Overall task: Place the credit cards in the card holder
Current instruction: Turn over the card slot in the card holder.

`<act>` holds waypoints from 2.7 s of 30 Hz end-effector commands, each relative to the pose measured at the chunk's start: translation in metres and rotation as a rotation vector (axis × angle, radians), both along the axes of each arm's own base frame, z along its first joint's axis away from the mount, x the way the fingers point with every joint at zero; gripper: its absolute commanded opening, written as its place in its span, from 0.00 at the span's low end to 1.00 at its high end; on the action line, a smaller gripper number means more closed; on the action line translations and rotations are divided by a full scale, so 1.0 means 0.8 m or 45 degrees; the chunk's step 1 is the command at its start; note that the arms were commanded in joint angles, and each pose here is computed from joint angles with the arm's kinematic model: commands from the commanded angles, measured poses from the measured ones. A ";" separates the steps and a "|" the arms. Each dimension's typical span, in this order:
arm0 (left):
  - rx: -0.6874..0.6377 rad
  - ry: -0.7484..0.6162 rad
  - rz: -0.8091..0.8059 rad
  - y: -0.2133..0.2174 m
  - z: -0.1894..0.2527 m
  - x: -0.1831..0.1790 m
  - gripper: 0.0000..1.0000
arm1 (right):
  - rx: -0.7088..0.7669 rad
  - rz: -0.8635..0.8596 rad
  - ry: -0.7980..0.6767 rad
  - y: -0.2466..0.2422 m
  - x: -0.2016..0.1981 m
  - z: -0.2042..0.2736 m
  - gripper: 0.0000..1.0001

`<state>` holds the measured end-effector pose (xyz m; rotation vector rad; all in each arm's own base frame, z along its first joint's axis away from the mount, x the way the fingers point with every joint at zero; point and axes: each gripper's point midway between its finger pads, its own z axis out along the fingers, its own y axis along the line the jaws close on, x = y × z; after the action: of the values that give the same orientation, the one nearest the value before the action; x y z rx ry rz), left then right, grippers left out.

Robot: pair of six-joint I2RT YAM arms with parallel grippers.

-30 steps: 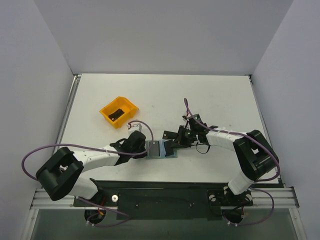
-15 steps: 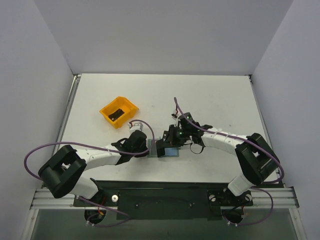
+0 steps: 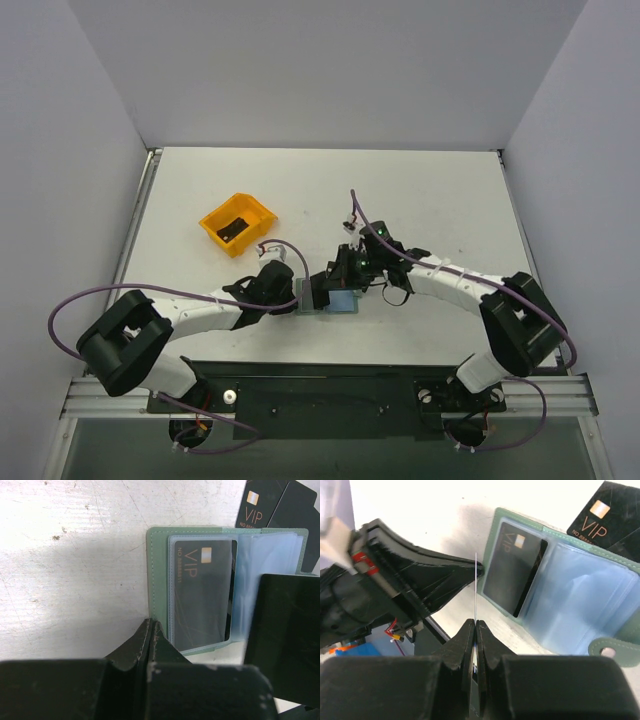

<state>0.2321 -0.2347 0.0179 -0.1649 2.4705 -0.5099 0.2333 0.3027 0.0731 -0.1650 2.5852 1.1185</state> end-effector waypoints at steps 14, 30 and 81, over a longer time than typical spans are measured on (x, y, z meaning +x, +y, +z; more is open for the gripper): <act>0.064 0.048 -0.005 0.014 -0.007 -0.011 0.00 | -0.378 -0.242 -0.071 -0.122 0.019 -0.002 0.00; 0.064 0.056 -0.012 0.012 -0.009 -0.012 0.00 | -0.388 -0.197 0.004 -0.113 0.019 -0.031 0.00; 0.114 0.044 -0.004 0.019 0.001 -0.009 0.00 | -0.378 -0.127 0.153 -0.092 0.013 -0.058 0.00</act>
<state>0.2308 -0.2328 0.0185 -0.1600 2.4774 -0.4985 0.2489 0.2280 0.0333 -0.0295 2.7842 0.7347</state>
